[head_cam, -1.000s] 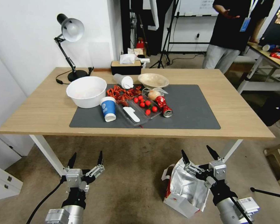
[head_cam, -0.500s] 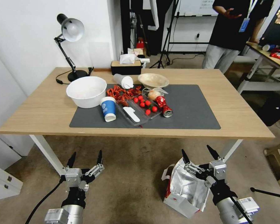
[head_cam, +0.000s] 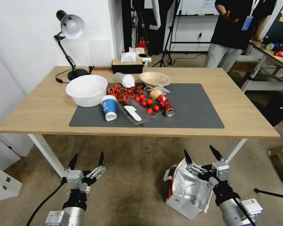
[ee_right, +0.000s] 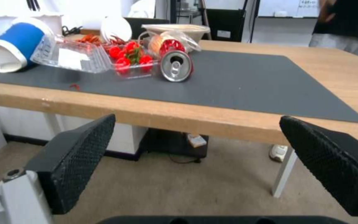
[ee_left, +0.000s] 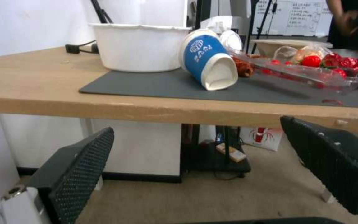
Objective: Pick up the food delivery bag from the floor and place it on the table.
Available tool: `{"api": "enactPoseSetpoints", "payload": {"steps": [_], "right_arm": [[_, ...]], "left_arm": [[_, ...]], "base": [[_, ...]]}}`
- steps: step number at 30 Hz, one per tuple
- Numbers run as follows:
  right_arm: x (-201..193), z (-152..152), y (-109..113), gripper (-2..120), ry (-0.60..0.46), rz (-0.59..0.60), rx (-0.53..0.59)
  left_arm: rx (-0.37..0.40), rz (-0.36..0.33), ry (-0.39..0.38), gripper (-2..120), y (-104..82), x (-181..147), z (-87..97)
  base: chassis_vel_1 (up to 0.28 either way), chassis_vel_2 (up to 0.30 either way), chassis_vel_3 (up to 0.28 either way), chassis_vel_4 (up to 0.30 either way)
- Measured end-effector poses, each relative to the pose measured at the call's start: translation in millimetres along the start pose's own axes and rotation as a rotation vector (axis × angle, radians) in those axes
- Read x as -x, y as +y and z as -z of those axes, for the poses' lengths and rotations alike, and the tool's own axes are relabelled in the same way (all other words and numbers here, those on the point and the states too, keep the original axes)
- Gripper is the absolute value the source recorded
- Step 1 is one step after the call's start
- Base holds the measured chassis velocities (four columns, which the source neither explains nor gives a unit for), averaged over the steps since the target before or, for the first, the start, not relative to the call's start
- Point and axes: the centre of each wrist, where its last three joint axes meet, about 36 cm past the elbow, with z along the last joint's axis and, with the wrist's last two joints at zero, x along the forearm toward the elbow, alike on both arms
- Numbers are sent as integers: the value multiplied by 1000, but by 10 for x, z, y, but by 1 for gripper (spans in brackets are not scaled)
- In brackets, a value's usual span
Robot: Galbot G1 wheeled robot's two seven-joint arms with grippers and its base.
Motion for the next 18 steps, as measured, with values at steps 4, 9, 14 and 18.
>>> {"api": "enactPoseSetpoints", "payload": {"steps": [4, 9, 14, 18], "right_arm": [[6, -4, -4, 100, -1, 1, 2], [8, -13, -11, 100, 2, 2, 4], [7, -26, -10, 100, 5, 1, 6], [11, -31, -10, 100, 5, 0, 7]], "left_arm": [[-1, 1, 0, 100, 0, 0, -7], [-1, 1, 0, 100, 3, 0, -18], [-1, 1, 1, 100, 8, 1, -30], [-3, 1, -1, 100, 9, 2, -34]], "base": [[0, 0, 0, 0], [0, 0, 0, 0], [0, 0, 0, 0], [0, 0, 0, 0]]}}
